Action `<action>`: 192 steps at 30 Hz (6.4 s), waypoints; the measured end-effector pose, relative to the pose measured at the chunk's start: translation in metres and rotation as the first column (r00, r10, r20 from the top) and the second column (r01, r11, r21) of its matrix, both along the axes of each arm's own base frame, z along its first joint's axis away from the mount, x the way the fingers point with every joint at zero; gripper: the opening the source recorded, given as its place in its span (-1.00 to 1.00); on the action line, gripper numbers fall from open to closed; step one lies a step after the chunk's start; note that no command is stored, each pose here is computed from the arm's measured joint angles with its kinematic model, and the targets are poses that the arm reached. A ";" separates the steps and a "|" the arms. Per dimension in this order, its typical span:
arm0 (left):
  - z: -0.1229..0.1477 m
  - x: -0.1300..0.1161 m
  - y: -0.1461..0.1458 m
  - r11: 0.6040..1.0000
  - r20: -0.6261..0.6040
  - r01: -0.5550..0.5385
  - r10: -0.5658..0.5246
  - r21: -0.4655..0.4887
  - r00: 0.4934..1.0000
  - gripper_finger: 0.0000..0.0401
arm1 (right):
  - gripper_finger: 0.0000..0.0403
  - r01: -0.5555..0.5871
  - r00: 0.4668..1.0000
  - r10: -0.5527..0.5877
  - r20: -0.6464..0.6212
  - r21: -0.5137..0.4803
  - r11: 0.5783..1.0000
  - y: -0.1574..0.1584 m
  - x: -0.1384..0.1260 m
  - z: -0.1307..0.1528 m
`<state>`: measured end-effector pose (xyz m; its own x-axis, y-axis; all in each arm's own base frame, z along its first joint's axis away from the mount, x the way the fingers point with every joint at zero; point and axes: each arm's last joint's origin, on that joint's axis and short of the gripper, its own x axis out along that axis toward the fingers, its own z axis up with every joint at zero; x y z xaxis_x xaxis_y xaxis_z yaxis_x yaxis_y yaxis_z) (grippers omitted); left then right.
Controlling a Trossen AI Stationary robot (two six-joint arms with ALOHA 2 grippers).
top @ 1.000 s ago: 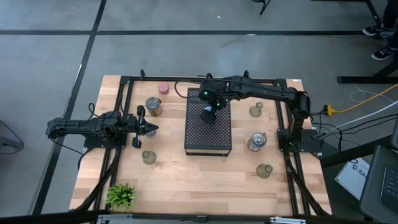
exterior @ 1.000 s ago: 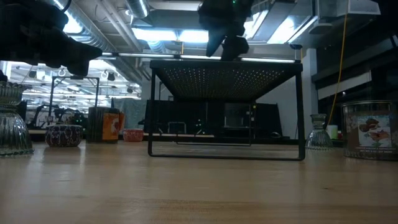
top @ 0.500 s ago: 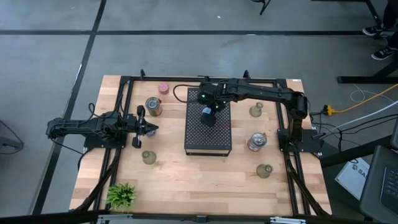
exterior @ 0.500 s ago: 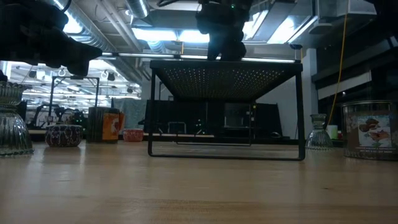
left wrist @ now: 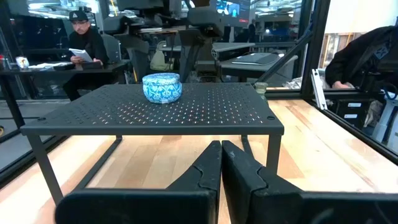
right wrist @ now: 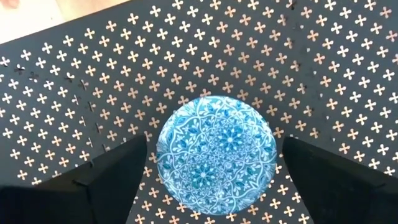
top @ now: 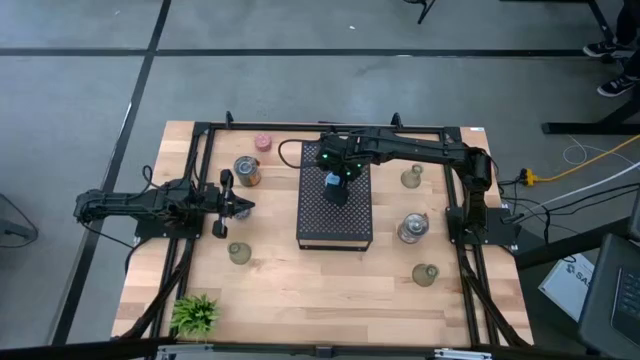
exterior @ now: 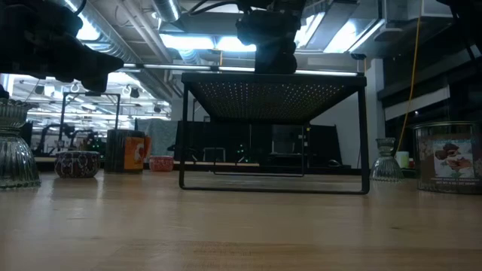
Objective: Pick & Place candle stick holders
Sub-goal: Put the patterned blue scented candle on the shelf, then put the top glass candle holder on the shelf
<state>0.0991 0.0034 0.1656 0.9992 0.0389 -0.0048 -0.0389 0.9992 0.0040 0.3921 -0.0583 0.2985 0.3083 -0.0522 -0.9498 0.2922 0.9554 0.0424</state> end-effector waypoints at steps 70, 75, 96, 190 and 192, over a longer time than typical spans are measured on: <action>0.000 0.000 0.000 1.000 0.000 0.000 0.000 0.000 1.000 -0.97 | 0.47 0.060 0.988 -0.063 -0.143 -0.022 0.998 0.004 -0.026 0.000; 0.000 0.000 0.000 1.000 0.000 0.000 0.000 0.000 1.000 -0.97 | 0.47 0.060 0.986 -0.063 -0.153 -0.022 0.998 0.004 -0.032 -0.002; 0.000 0.000 0.000 1.000 0.000 0.000 0.000 0.000 1.000 -0.97 | 0.55 0.082 0.985 -0.087 -0.147 -0.037 0.996 0.005 -0.041 -0.006; 0.000 0.000 0.000 1.000 0.000 0.000 0.000 0.000 1.000 -0.97 | 0.93 0.550 0.820 -0.557 -0.132 -0.090 0.831 -0.056 -0.197 -0.008; 0.000 0.000 0.000 1.000 0.000 0.000 0.000 0.000 1.000 -0.97 | 0.93 0.569 0.803 -0.576 -0.151 -0.090 0.817 -0.059 -0.200 -0.010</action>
<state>0.0991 0.0033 0.1656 0.9992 0.0386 -0.0051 -0.0386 0.9992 0.0037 0.1918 -0.1171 0.2884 0.0517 -0.2078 -0.9768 0.7861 0.6117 -0.0886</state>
